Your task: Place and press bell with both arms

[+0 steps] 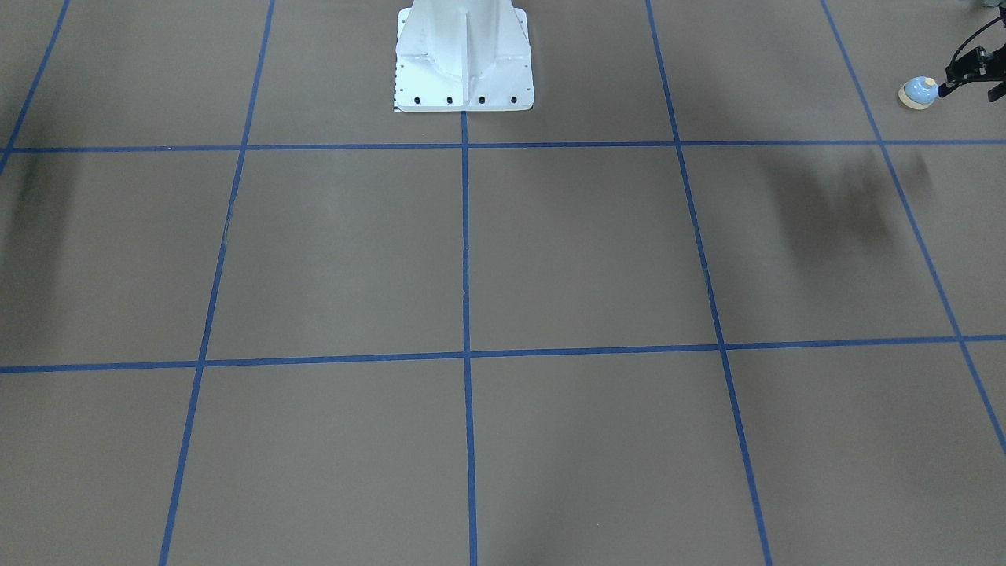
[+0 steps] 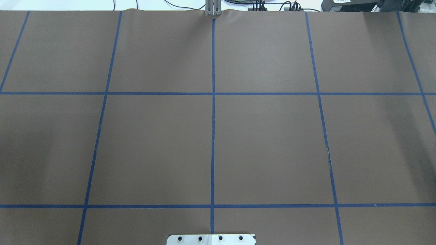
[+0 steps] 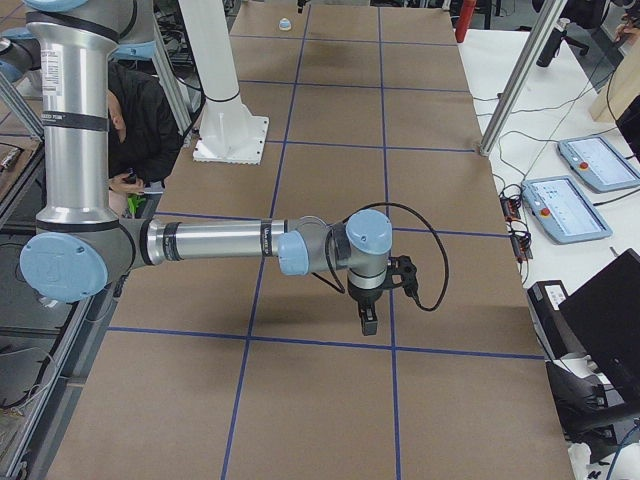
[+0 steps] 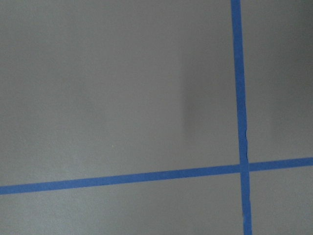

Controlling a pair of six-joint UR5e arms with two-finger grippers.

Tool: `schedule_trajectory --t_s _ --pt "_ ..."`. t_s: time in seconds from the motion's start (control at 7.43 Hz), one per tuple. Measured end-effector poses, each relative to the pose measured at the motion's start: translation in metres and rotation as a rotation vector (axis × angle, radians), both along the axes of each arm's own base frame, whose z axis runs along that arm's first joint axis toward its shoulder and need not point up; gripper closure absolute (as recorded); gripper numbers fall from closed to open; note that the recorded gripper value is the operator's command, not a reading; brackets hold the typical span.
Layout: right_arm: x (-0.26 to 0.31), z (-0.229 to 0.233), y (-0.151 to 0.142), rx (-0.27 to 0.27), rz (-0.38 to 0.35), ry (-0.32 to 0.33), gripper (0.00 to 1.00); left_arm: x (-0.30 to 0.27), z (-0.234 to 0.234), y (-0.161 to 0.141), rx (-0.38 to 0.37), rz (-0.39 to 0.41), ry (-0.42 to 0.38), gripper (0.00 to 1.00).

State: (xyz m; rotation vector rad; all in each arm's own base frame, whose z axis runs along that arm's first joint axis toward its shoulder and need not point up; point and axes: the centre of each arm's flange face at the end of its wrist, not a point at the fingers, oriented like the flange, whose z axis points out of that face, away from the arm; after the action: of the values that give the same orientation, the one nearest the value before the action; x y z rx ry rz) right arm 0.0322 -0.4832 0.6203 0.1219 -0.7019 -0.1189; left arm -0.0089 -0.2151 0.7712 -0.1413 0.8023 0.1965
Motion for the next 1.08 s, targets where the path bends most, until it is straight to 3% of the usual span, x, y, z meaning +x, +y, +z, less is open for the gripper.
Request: schedule_trajectory --t_s 0.4,1.08 --pt "0.0 0.003 0.004 -0.005 0.0 0.0 0.0 0.018 0.03 0.014 -0.063 0.103 -0.017 0.0" --pt "0.001 0.007 0.012 -0.015 0.0 0.0 0.0 0.052 0.065 0.004 -0.124 0.219 -0.02 0.0"
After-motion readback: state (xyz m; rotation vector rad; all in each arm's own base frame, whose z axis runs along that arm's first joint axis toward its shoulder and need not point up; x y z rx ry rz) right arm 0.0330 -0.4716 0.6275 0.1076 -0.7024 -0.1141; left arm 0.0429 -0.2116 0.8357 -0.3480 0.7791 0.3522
